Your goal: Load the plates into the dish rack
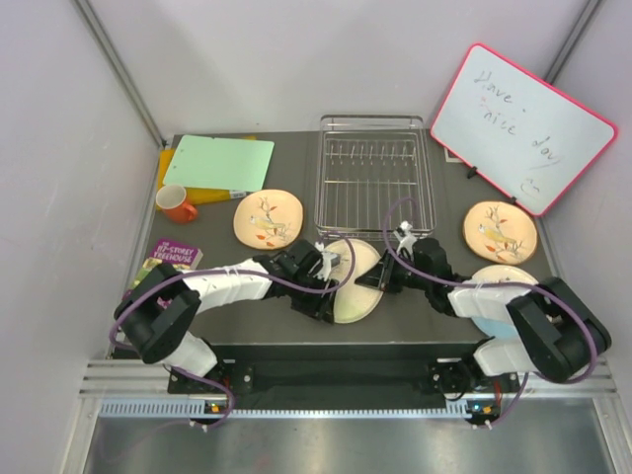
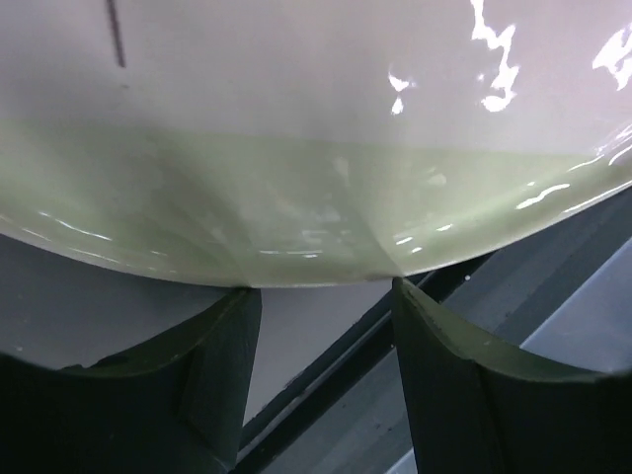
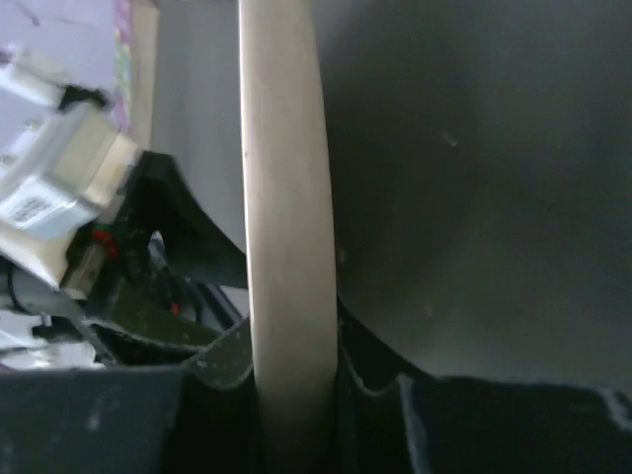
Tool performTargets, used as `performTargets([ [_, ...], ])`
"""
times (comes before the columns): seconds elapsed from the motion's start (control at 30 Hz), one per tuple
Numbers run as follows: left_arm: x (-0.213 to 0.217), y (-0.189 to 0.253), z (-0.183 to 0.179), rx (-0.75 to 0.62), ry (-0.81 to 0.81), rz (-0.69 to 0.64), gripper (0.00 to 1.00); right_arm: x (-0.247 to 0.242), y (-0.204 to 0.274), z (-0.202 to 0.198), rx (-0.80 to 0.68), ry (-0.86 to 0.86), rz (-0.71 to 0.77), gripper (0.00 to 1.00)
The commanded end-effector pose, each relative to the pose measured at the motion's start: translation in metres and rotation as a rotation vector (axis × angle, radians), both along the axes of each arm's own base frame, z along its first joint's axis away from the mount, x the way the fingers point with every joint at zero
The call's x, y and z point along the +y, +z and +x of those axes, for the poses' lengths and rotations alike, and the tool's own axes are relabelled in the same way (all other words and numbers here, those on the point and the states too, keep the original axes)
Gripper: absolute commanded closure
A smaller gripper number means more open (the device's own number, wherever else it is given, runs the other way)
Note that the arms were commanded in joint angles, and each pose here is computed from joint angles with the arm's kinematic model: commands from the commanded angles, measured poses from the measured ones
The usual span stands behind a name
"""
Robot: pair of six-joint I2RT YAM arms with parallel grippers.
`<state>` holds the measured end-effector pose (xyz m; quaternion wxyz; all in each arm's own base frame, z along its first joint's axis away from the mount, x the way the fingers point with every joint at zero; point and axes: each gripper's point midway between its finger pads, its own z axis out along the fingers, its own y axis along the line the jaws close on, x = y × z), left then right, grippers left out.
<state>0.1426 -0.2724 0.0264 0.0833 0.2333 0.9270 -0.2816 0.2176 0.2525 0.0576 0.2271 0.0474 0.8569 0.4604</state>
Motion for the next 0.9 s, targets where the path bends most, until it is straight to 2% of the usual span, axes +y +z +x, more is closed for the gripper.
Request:
performTargets([
  [0.0,0.008,-0.019,-0.007,-0.019,-0.06,0.041,0.37,0.023,0.045,-0.004,-0.187,0.13,0.074,1.0],
  [0.07,0.021,-0.012,-0.015,-0.024,-0.113,0.06,0.32,0.025,0.058,-0.011,-0.245,0.192,0.084,1.0],
  [0.13,0.032,0.029,-0.002,-0.146,-0.068,-0.066,0.26,0.026,0.084,-0.015,-0.35,0.265,0.107,1.0],
  [0.17,0.029,0.051,0.005,-0.246,-0.067,-0.133,0.21,0.026,0.088,-0.02,-0.355,0.295,0.102,1.0],
  [0.2,0.024,0.1,0.015,-0.43,-0.075,-0.256,0.12,0.026,0.101,-0.017,-0.389,0.309,0.098,1.0],
  [0.23,0.024,0.122,0.015,-0.498,-0.095,-0.277,0.1,0.024,0.11,-0.017,-0.448,0.338,0.086,1.0],
  [0.27,0.033,0.129,0.01,-0.505,-0.117,-0.238,0.1,0.021,0.109,-0.021,-0.435,0.354,0.064,1.0],
  [0.3,0.036,0.158,0.026,-0.593,-0.093,-0.208,0.09,0.022,0.126,-0.014,-0.486,0.362,0.06,1.0],
  [0.33,0.042,0.169,0.032,-0.614,-0.067,-0.172,0.08,0.021,0.135,-0.013,-0.552,0.391,0.034,1.0],
  [0.37,0.047,0.177,0.033,-0.627,-0.073,-0.146,0.07,0.018,0.136,-0.013,-0.544,0.407,0.007,1.0],
  [0.4,0.05,0.192,0.035,-0.677,-0.112,-0.132,0.07,0.021,0.167,-0.005,-0.621,0.41,0.01,1.0],
  [0.43,0.056,0.197,0.044,-0.725,-0.084,-0.099,0.07,0.021,0.176,0.002,-0.673,0.423,-0.017,1.0],
  [0.47,0.063,0.206,0.054,-0.786,-0.036,-0.077,0.07,0.019,0.181,0.004,-0.657,0.426,-0.044,1.0],
  [0.5,0.066,0.212,0.071,-0.88,-0.003,-0.057,0.08,0.02,0.219,0.019,-0.736,0.399,-0.04,1.0],
  [0.53,0.078,0.215,0.085,-0.954,0.052,0.001,0.09,0.019,0.226,0.032,-0.747,0.384,-0.067,1.0],
  [0.57,0.084,0.222,0.092,-1.024,0.059,0.02,0.09,0.019,0.26,0.041,-0.797,0.36,-0.065,1.0],
  [0.6,0.084,0.22,0.101,-1.082,0.088,0.018,0.09,0.017,0.264,0.058,-0.79,0.335,-0.08,1.0],
  [0.63,0.09,0.218,0.105,-1.114,0.097,0.038,0.09,0.017,0.276,0.07,-0.816,0.316,-0.097,1.0],
  [0.67,0.096,0.211,0.104,-1.142,0.089,0.058,0.1,0.014,0.308,0.08,-0.868,0.287,-0.116,1.0],
  [0.73,0.101,0.214,0.104,-1.177,0.11,0.051,0.1,0.009,0.313,0.115,-0.89,0.226,-0.198,1.0],
  [0.77,0.104,0.213,0.102,-1.185,0.113,0.048,0.1,-0.002,0.335,0.132,-0.923,0.168,-0.227,1.0],
  [0.83,0.104,0.215,0.1,-1.189,0.113,0.033,0.1,-0.013,0.325,0.171,-0.878,0.094,-0.308,1.0],
  [0.87,0.104,0.218,0.099,-1.198,0.12,0.021,0.1,-0.025,0.344,0.186,-0.91,0.031,-0.332,1.0],
])
